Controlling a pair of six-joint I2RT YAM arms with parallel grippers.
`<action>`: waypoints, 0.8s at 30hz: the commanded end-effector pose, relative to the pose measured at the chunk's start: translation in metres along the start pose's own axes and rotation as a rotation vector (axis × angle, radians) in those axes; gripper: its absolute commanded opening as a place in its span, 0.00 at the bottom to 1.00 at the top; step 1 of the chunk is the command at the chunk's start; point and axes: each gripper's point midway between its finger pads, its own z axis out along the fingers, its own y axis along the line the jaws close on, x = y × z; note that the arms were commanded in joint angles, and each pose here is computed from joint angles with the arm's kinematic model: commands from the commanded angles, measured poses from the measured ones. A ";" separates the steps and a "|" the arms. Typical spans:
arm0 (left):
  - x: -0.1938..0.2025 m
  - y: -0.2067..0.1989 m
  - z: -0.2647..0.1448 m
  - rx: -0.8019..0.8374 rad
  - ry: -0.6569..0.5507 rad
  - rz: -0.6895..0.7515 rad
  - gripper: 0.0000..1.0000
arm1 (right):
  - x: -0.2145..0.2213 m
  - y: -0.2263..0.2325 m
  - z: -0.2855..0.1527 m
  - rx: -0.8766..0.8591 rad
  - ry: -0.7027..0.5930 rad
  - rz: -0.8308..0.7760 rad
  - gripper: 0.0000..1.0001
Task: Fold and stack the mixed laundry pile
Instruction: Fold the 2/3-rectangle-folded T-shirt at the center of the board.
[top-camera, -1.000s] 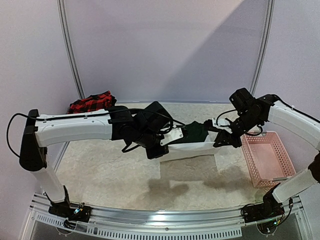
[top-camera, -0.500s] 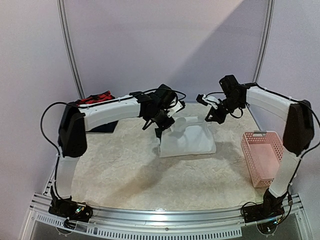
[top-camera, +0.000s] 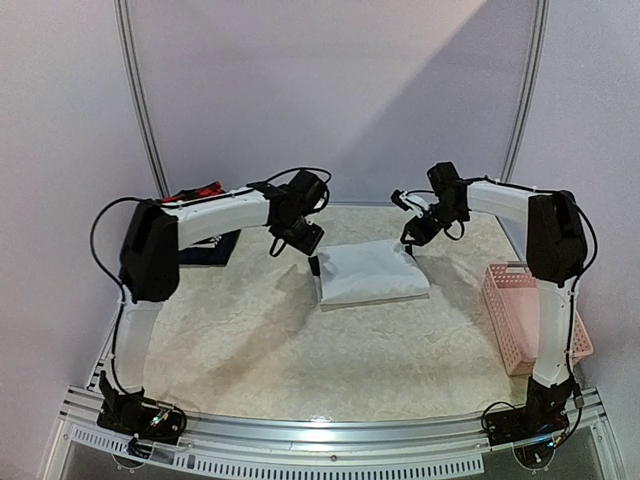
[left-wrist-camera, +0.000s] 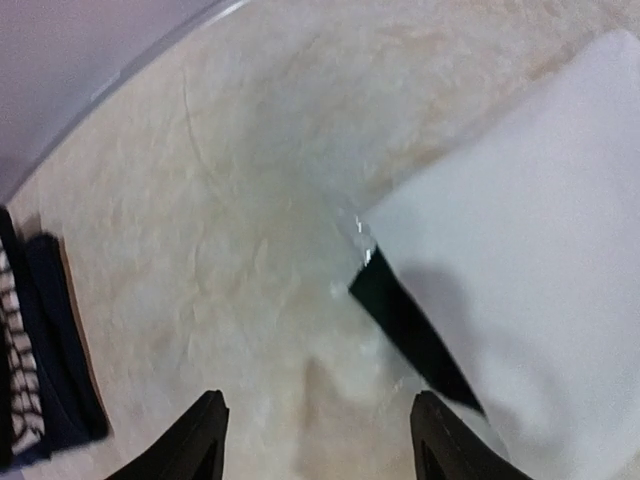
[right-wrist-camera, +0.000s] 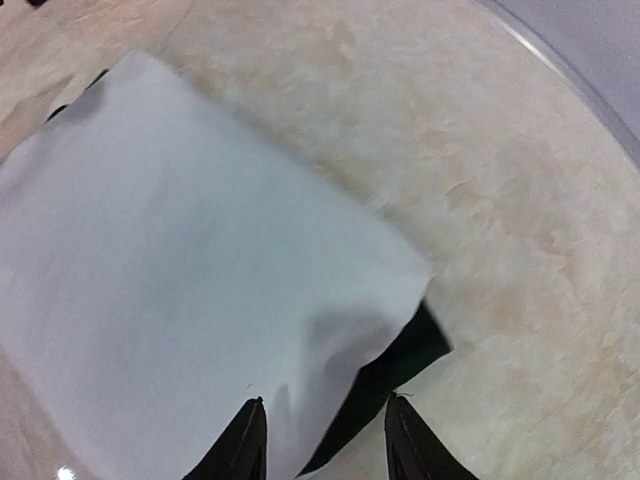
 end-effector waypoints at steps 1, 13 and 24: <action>-0.001 -0.004 -0.041 0.206 -0.080 -0.396 0.64 | -0.025 0.049 -0.057 -0.172 -0.150 0.003 0.40; 0.029 -0.036 -0.023 0.714 -0.026 -0.902 0.74 | -0.029 0.135 -0.031 -0.545 -0.102 0.074 0.30; 0.056 -0.058 0.015 0.778 0.123 -0.989 0.74 | 0.000 0.191 0.029 -0.748 0.062 0.104 0.23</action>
